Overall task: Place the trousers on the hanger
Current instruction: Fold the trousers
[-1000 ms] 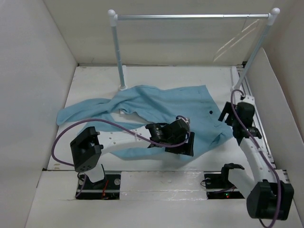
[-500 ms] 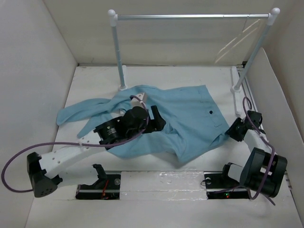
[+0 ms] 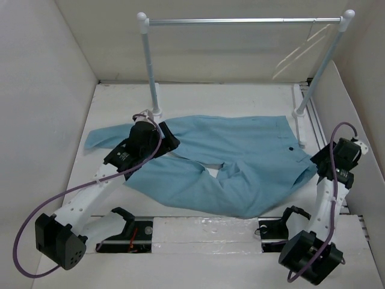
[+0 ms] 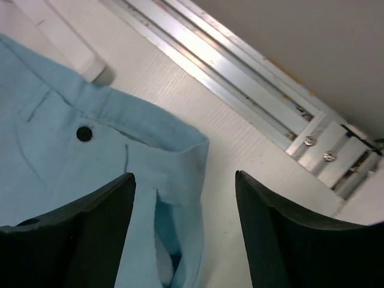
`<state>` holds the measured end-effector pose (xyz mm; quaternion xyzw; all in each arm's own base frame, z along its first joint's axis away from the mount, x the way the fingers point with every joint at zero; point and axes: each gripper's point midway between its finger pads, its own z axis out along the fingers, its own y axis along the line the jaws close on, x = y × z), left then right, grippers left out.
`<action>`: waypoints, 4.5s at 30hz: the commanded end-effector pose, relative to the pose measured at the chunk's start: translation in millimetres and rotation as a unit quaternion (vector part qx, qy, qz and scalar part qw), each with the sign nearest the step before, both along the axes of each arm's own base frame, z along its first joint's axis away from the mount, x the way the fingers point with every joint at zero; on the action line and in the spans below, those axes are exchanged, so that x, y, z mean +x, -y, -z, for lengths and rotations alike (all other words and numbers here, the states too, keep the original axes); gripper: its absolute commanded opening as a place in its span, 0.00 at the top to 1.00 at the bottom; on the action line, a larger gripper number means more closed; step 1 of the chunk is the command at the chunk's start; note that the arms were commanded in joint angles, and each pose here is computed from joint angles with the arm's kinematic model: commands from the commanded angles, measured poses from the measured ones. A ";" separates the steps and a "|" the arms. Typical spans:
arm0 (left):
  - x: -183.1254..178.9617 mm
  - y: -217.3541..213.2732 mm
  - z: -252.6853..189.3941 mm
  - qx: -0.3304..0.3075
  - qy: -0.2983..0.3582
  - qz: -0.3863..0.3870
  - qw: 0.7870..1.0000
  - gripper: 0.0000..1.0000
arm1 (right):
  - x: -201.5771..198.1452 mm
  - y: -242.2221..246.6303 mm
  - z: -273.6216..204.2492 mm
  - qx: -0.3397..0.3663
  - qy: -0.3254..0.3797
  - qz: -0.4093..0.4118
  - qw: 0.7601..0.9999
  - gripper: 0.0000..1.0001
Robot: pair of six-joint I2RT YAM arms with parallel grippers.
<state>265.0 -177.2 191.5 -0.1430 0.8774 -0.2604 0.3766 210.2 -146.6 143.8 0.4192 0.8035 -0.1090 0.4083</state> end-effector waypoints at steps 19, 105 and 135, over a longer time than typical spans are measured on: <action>69.5 -210.4 60.7 -0.083 -0.055 -0.338 0.936 0.30 | 66.0 -288.8 -48.4 -0.055 0.036 -0.634 0.770 0.84; 89.3 -298.9 10.9 0.131 -0.104 -0.423 0.890 0.54 | 9.1 -420.9 -48.4 -0.034 0.061 -0.805 0.589 0.83; 152.5 -329.1 120.2 0.092 -0.194 -0.531 0.820 0.46 | -20.0 -391.1 -13.8 -0.005 0.034 -0.814 0.580 0.67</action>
